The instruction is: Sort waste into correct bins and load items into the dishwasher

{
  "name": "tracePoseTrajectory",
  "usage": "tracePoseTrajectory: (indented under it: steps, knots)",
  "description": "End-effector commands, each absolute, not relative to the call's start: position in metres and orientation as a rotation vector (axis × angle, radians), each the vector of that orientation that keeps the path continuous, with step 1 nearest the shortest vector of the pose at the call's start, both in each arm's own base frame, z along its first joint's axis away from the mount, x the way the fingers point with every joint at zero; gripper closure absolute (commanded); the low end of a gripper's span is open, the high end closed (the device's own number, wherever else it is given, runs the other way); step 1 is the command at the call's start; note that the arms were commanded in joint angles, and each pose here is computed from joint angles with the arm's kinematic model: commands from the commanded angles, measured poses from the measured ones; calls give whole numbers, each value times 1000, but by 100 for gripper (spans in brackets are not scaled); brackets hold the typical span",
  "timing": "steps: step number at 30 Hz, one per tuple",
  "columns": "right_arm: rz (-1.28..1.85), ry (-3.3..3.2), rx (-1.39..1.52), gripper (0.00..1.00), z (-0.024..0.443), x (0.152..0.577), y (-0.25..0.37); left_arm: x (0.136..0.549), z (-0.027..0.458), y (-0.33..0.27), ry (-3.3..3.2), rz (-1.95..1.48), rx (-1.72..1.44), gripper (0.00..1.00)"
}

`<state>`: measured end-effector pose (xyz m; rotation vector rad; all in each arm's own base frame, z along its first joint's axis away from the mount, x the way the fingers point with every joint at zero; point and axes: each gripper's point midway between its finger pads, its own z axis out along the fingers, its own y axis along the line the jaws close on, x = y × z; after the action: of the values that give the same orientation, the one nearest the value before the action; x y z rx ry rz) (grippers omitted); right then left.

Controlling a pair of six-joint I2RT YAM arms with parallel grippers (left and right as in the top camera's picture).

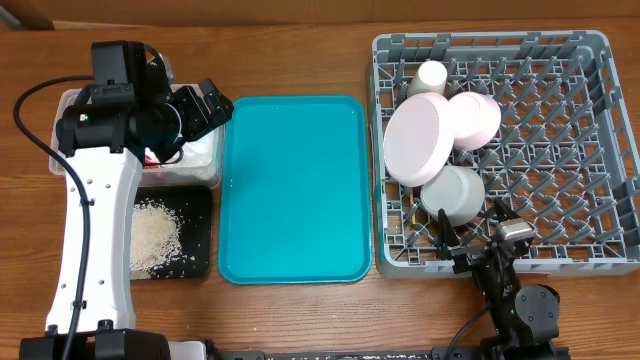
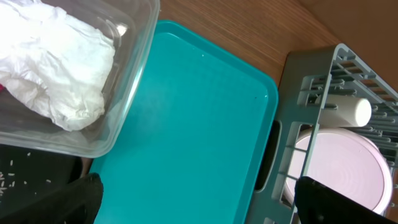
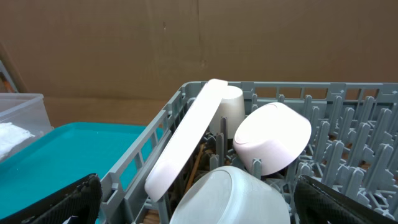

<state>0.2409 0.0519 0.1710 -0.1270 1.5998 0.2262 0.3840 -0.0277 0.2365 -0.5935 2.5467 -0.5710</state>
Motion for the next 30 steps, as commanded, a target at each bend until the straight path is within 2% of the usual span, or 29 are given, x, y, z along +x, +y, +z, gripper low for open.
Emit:
tracePoseTrajectory:
  steps: [1, 19, 25, 30]
  knots:
    - [215, 1593, -132, 0, 170, 241, 51, 386, 248, -29, 2519, -583, -565, 0]
    - [215, 1593, -132, 0, 170, 241, 51, 386, 250, -28, 2515, -573, -566, 0]
    - [215, 1593, -132, 0, 170, 241, 51, 363, 299, -34, 2390, -585, -489, 0]
    - [215, 1593, -132, 0, 170, 241, 51, 325, 355, -28, 2214, -486, -437, 0]
